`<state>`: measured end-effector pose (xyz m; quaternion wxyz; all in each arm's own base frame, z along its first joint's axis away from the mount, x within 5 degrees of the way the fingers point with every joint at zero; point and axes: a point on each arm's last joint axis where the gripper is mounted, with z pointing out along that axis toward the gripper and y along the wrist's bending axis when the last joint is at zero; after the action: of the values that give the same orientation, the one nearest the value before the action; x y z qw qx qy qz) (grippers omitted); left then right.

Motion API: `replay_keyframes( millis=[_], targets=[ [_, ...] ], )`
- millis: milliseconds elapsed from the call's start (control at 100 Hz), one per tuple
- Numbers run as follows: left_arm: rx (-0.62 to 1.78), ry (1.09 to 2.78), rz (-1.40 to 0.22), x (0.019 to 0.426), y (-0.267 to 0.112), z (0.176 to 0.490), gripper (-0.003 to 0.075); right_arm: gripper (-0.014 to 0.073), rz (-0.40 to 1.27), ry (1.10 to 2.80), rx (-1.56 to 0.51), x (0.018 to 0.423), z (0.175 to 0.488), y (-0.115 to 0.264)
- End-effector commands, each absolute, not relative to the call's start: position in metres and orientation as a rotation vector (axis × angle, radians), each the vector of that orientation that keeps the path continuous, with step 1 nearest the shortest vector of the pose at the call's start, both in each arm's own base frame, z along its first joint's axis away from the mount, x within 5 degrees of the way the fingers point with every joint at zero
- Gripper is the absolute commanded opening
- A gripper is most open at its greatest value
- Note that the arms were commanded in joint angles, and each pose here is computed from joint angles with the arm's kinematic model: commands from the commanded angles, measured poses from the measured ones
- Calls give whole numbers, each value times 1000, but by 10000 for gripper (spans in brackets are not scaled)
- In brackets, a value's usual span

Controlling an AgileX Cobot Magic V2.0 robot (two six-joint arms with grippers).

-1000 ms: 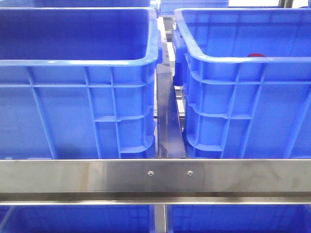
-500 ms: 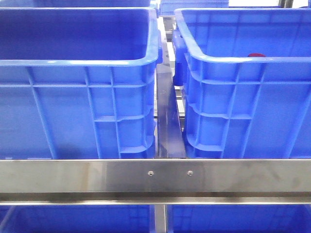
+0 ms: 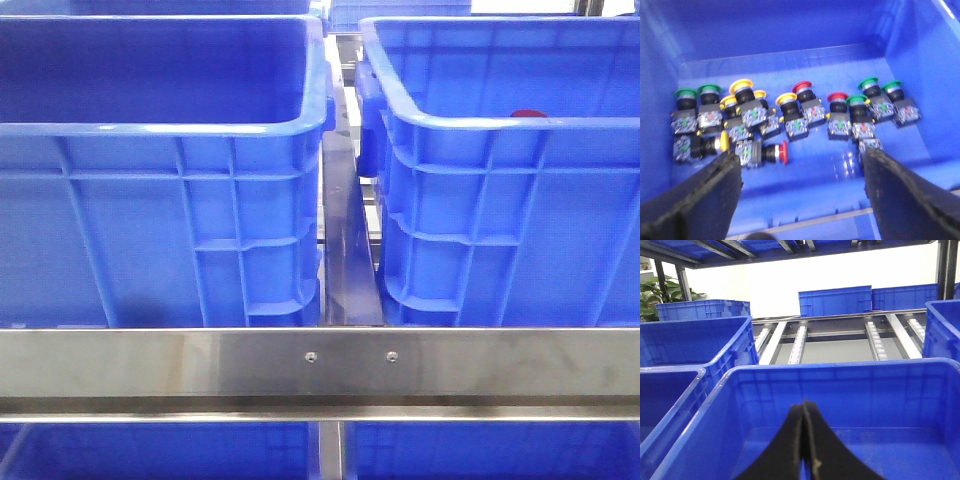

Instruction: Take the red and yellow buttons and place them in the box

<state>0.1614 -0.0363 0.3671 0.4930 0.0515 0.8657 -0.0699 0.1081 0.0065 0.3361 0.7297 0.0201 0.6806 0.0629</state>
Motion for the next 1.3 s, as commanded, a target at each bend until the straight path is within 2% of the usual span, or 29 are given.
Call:
replay_keyframes(
  millis=[0,220,480,970,1290],
  targets=[
    [86,2039,-202,188,-43,388,492,-68,129,1472,42,106,345,6],
    [76,2137,-142,252,-54,379,492,-68,129,1472,42,106,345,6],
    [11,2239,-48,306,-59,349,493,-68,129,1472,42,106,345,6],
    [-148,2324,8,357,-30,308,493,-68,129,1472,42,106,345,6],
    [-149,2371,14,379,-29,274,493,-68,129,1472,42,106,345,6]
  ],
)
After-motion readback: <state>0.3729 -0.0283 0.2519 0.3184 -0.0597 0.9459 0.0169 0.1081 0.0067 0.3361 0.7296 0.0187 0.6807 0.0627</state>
